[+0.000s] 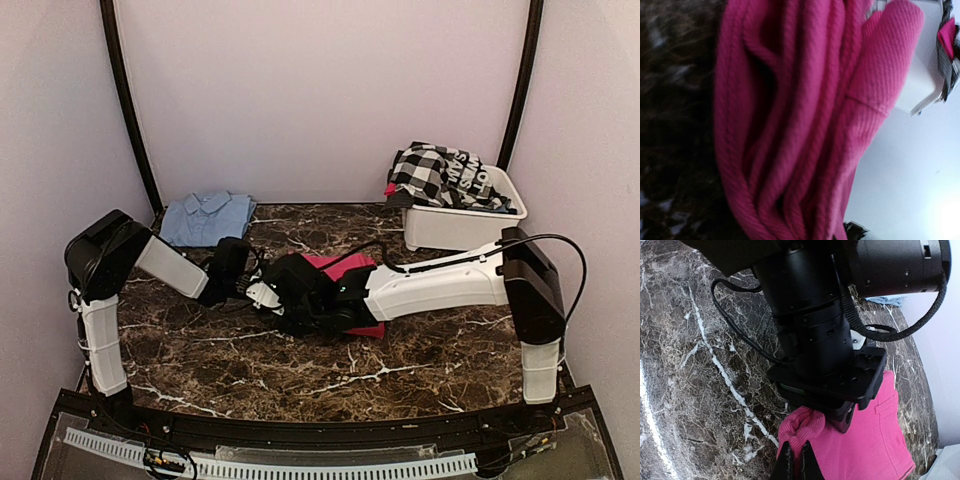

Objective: Fold and stack the mixed laundry pile
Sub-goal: Pick up the 1/2-rectangle-folded trousers from the center of the board, then place the 1/2-rectangle-folded trousers at the center of the board.

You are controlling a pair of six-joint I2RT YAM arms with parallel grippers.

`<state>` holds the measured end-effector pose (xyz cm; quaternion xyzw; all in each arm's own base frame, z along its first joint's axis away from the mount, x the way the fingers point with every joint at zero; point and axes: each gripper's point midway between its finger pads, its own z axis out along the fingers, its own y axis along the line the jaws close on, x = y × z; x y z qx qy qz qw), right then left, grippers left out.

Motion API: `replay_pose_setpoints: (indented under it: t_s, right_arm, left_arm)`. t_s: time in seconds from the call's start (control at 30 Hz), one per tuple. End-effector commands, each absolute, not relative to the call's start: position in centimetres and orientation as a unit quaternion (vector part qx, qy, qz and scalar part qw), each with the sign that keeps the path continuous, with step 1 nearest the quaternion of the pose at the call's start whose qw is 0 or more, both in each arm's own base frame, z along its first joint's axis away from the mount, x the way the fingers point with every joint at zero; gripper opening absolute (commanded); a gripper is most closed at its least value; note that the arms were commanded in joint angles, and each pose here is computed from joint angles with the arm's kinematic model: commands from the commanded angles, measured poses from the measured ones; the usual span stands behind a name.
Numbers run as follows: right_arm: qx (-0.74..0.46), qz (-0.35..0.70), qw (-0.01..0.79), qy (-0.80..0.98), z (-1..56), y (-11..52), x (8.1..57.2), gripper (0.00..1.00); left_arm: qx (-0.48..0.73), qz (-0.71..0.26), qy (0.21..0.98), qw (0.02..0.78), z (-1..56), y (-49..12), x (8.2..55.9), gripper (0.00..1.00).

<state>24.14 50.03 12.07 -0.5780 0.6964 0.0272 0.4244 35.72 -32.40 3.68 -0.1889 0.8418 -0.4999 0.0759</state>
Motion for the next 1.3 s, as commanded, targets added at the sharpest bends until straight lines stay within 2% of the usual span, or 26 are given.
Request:
replay_pose_setpoints:
  t_s: [0.0, 0.03, 0.1, 0.13, 0.23, 0.43, 0.57, 0.8, 1.0, 1.27]
  right_arm:
    - [-0.539, 0.077, 0.462, 0.700, 16.3, 51.0, 23.3, 0.11]
    - [-0.531, 0.083, 0.464, 0.704, 16.6, 50.6, 23.3, 0.16]
    - [-0.515, 0.097, 0.465, 0.713, 17.3, 49.4, 23.1, 0.37]
    - [-0.505, 0.108, 0.470, 0.716, 18.2, 48.7, 23.0, 0.44]
    - [-0.474, 0.126, 0.470, 0.734, 19.1, 46.3, 23.2, 0.54]
    - [-0.415, 0.150, 0.469, 0.765, 19.9, 41.0, 23.5, 0.59]
    - [-0.395, 0.152, 0.469, 0.775, 19.5, 38.8, 23.3, 0.59]
    - [-0.393, 0.151, 0.458, 0.783, 18.3, 37.7, 23.0, 0.61]
    - [-0.396, 0.167, 0.459, 0.778, 18.5, 37.3, 22.4, 0.78]
    - [-0.398, 0.172, 0.451, 0.780, 17.9, 37.5, 22.6, 0.83]
  left_arm:
    - [-0.154, -0.416, 0.892, 0.093, 3.4, -30.5, 36.9, 0.00]
    - [-0.149, -0.406, 0.896, 0.100, 3.8, -30.0, 37.4, 0.00]
    - [-0.130, -0.385, 0.907, 0.114, 4.6, -29.0, 38.5, 0.00]
    - [-0.115, -0.368, 0.914, 0.123, 5.1, -28.5, 39.1, 0.00]
    - [-0.098, -0.328, 0.928, 0.146, 6.4, -26.3, 41.2, 0.00]
    - [-0.030, -0.215, 0.950, 0.225, 10.9, -22.2, 46.6, 0.00]
    - [0.026, -0.150, 0.947, 0.283, 15.9, -20.6, 50.4, 0.00]
    - [0.061, -0.124, 0.936, 0.323, 19.3, -18.9, 54.9, 0.00]
    - [0.075, -0.072, 0.926, 0.363, 22.5, -16.4, 57.3, 0.00]
    - [0.104, -0.058, 0.905, 0.408, 26.2, -15.4, 58.3, 0.00]
